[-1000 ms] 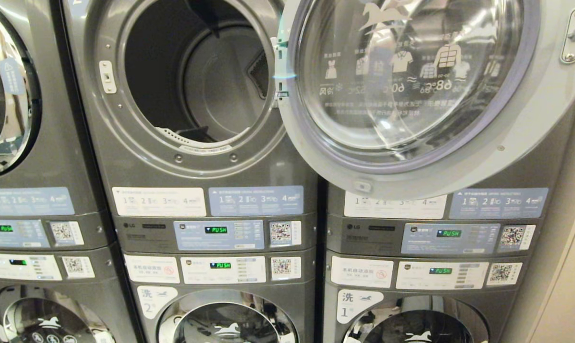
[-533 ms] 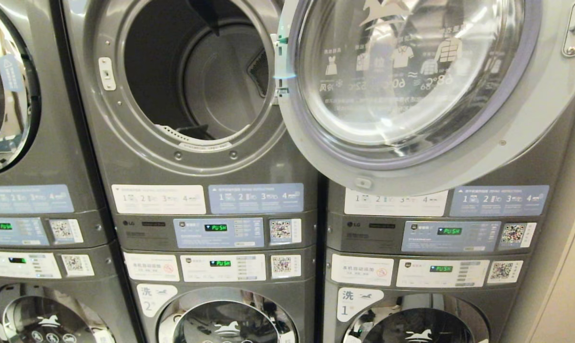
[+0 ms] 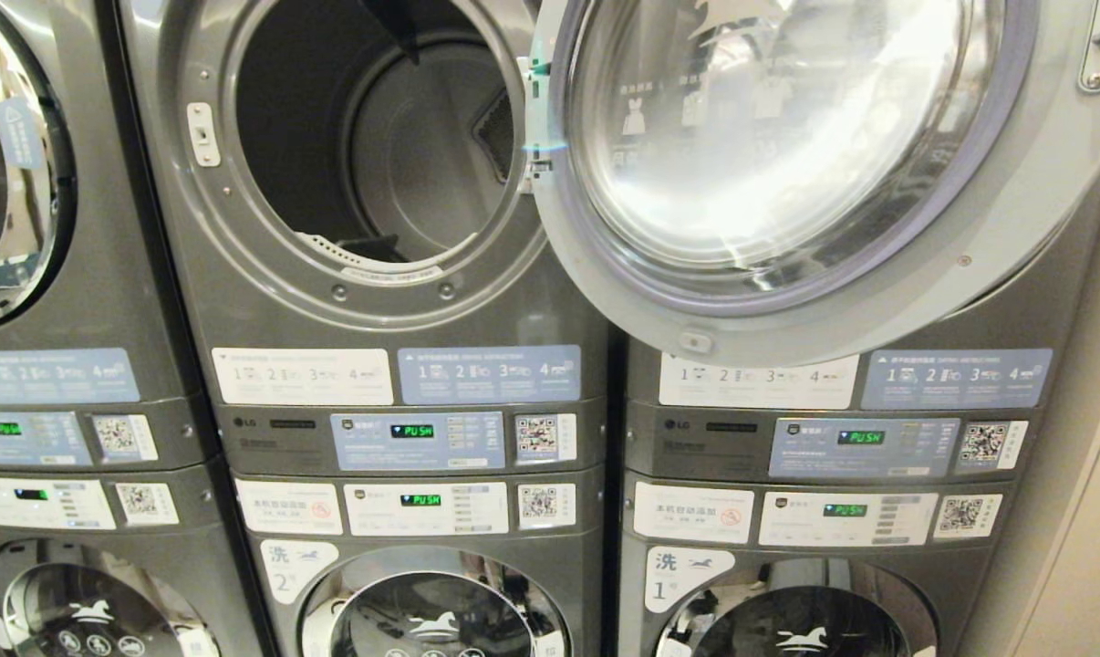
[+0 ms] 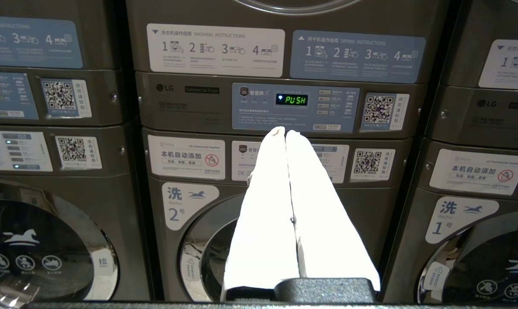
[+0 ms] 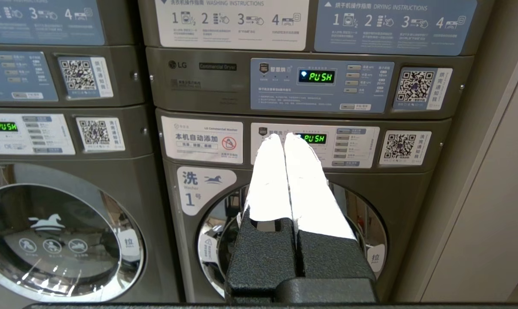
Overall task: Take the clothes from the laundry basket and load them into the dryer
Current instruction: Take the clothes out of the basket
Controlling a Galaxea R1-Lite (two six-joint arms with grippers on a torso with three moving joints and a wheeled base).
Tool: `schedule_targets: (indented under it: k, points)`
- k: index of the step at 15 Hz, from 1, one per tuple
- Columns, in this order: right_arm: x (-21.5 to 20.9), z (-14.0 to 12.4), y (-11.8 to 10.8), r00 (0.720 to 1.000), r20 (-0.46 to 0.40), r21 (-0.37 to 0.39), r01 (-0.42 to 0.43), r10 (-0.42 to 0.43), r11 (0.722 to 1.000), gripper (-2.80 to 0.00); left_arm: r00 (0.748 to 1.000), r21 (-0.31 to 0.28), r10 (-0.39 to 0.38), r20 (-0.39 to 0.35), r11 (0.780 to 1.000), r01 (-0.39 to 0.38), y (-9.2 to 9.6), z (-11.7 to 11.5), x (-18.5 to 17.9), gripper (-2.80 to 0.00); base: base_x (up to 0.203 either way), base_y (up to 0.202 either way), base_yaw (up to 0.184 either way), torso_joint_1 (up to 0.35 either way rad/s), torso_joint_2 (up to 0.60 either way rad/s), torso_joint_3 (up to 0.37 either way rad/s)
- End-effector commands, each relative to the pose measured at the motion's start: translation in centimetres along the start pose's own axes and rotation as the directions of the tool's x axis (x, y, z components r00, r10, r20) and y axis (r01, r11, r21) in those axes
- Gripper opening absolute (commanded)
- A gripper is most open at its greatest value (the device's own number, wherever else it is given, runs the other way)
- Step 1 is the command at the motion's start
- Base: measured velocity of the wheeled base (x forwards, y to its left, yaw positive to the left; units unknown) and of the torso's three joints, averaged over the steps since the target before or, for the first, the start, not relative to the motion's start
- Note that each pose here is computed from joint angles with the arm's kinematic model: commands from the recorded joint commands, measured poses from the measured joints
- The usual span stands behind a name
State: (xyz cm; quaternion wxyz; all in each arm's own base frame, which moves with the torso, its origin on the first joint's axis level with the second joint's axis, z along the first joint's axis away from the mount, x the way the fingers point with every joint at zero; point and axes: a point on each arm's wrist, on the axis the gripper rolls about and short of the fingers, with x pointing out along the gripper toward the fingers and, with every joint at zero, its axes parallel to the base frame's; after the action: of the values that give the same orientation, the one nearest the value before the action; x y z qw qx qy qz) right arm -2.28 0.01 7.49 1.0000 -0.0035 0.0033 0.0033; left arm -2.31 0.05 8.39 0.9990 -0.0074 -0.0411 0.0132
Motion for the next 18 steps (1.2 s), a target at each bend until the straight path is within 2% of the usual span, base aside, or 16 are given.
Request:
schedule_targets:
  k: [1,18]
  points:
    - [0.0,0.0,0.0,1.0,0.0,-0.001,-0.001,0.001,1.0,-2.8,1.0,-0.001,0.001,-0.027,1.0,-0.001,0.01,-0.83,0.15,-2.8,0.0,0.0,0.0,-0.071,0.15,0.08]
    - [0.0,0.0,0.0,1.0,0.0,0.001,-0.001,0.001,1.0,-2.8,1.0,-0.001,0.001,-0.027,1.0,-0.001,0.01,-0.83,0.15,-2.8,0.0,0.0,0.0,-0.081,0.17,0.091]
